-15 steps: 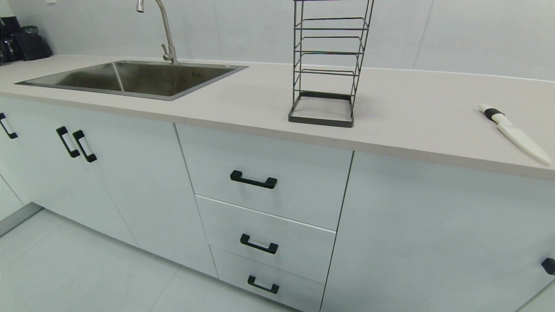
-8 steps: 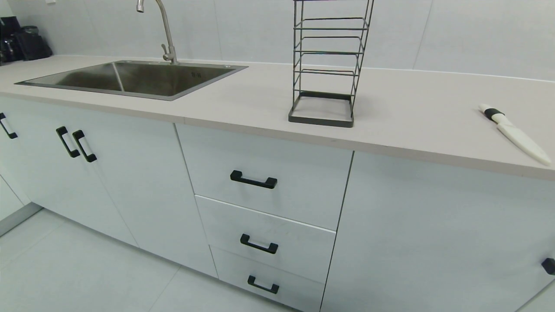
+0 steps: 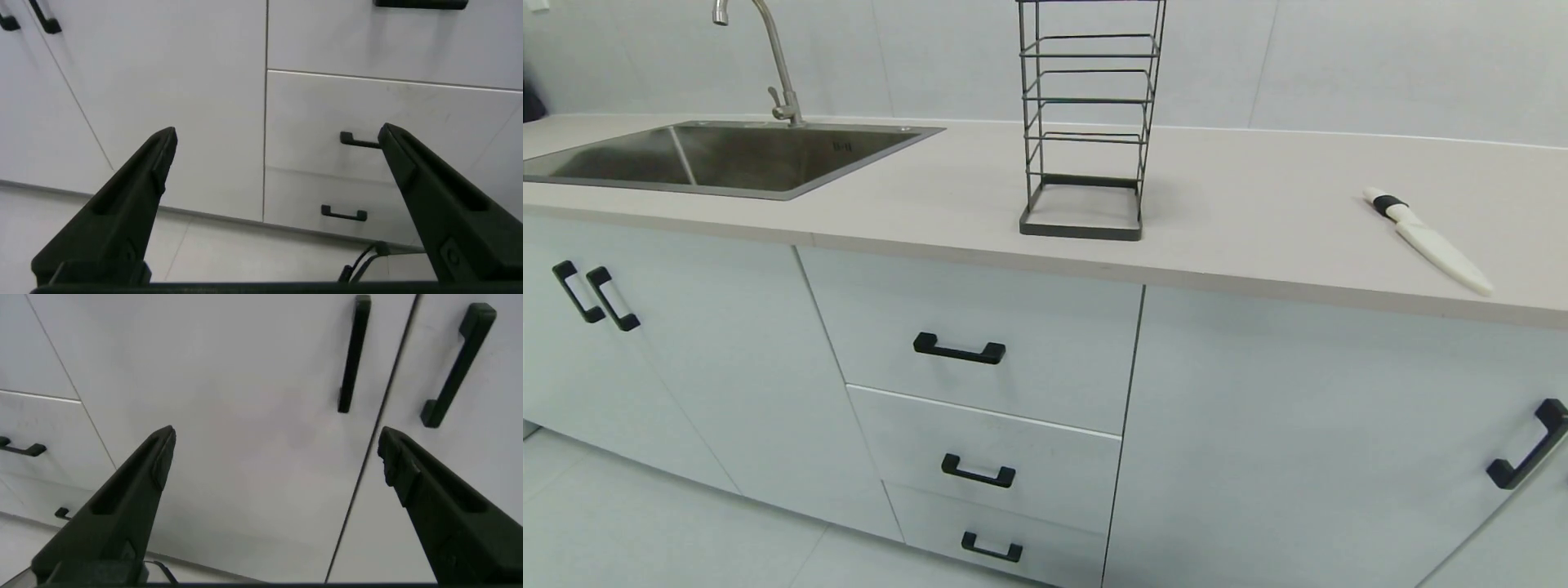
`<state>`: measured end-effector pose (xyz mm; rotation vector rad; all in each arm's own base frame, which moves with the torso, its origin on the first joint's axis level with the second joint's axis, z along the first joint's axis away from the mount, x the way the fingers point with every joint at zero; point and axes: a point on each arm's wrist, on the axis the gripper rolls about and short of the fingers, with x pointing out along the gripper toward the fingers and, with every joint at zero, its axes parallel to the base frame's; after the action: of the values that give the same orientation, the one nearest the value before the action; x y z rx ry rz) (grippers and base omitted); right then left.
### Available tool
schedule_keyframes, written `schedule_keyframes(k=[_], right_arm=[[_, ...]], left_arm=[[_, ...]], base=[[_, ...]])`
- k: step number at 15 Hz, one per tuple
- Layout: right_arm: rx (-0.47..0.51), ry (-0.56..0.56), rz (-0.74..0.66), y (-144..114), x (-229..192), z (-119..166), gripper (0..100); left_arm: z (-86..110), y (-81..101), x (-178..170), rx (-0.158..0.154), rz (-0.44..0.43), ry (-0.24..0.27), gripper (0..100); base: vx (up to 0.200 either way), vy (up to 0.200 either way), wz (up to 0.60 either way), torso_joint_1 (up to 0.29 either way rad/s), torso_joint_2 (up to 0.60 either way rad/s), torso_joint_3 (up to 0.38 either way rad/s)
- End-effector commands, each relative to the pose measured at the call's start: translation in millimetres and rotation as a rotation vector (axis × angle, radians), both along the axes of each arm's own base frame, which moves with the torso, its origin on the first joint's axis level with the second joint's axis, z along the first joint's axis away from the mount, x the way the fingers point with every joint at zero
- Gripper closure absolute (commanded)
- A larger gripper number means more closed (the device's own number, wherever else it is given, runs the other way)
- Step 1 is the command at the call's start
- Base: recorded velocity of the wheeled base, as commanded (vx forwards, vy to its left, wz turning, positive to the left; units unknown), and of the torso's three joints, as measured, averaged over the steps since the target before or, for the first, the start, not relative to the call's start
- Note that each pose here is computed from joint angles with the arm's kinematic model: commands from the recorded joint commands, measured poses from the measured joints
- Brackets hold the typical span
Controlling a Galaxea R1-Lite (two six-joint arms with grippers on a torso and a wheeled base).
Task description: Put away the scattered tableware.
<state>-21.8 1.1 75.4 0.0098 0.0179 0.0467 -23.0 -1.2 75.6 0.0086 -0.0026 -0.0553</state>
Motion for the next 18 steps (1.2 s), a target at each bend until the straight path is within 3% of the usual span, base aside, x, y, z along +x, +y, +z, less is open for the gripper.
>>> schedule_keyframes(k=[1,7,10,16,18], right_arm=[[0.0,0.002,0.001,0.0,0.1,0.0,0],[0.0,0.001,0.001,0.0,0.0,-0.1,0],[0.0,0.002,0.001,0.0,0.1,0.0,0],[0.0,0.001,0.001,0.0,0.0,-0.1,0],[0.0,0.001,0.001,0.0,0.0,-0.1,0]], left_arm=[[-0.1,0.0,0.2,-0.001,-0.003,0.002,0],[-0.3,0.0,0.2,-0.004,-0.003,0.004,0],[-0.1,0.0,0.2,-0.007,-0.003,0.003,0],[0.0,0.0,0.2,-0.007,-0.001,0.001,0],[-0.1,0.1,0.2,-0.007,0.0,0.003,0]], base=[[0.0,0.0,0.0,0.0,0.0,0.0],[0.0,0.0,-0.6,0.0,0.0,0.002],[0.0,0.0,0.0,0.0,0.0,0.0],[0.0,-0.2,0.0,0.003,0.0,0.005],[0.0,0.0,0.0,0.0,0.0,0.0]])
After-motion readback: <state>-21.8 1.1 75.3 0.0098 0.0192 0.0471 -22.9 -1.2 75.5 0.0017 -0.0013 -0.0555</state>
